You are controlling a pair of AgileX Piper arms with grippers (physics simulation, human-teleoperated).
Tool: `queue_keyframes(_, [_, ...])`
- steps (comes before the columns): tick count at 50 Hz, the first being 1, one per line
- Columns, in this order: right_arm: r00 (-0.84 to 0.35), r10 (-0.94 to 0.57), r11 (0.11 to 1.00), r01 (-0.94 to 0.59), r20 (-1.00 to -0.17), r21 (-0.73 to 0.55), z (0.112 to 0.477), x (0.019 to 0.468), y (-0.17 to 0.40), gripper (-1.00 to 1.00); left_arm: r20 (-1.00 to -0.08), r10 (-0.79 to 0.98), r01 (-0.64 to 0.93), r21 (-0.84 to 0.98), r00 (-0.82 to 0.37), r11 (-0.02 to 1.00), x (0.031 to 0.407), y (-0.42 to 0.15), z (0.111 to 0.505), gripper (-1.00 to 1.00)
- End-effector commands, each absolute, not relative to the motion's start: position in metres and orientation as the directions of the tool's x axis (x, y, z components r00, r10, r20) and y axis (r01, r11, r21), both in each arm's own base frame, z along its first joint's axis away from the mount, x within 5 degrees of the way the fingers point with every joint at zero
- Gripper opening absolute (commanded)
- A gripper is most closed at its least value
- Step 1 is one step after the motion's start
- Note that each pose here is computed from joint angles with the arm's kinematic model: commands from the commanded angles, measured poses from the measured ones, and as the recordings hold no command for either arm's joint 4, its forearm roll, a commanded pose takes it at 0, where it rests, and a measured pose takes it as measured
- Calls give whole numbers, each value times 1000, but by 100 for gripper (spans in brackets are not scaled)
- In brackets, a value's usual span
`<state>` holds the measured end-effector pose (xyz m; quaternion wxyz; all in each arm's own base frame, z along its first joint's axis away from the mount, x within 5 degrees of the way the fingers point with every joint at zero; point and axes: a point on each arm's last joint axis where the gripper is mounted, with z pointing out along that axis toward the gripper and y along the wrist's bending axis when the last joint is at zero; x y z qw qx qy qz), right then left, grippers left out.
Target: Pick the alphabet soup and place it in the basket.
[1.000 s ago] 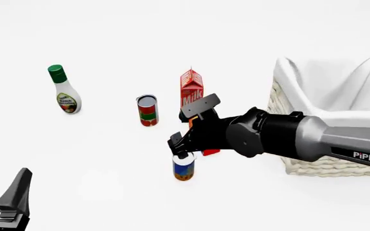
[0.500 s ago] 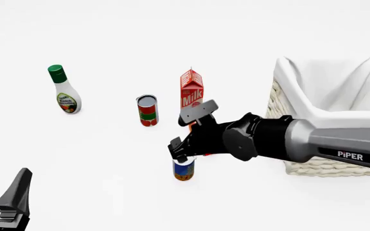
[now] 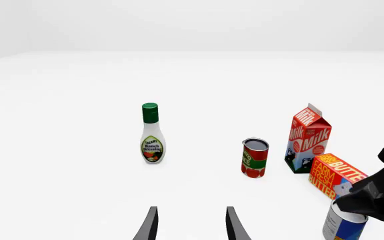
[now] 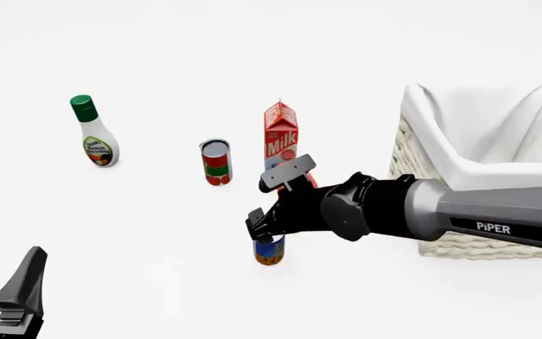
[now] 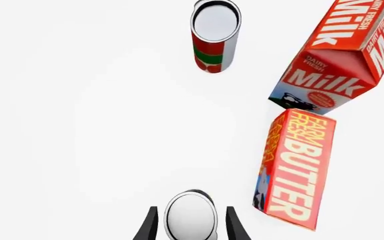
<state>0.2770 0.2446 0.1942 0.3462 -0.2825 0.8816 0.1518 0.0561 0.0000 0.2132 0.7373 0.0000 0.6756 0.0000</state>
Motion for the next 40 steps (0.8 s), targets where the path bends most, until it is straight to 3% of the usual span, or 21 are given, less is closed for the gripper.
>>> queue_keyframes(1, [-604,-395,793,-604,-692,75,194,277,247,100,-996,0,0,0,87,1000,56,0,213,100])
queue_keyframes(40, [-631,-402,798,-597,-664,84,163,279,253,100,-996,0,0,0,87,1000,56,0,213,100])
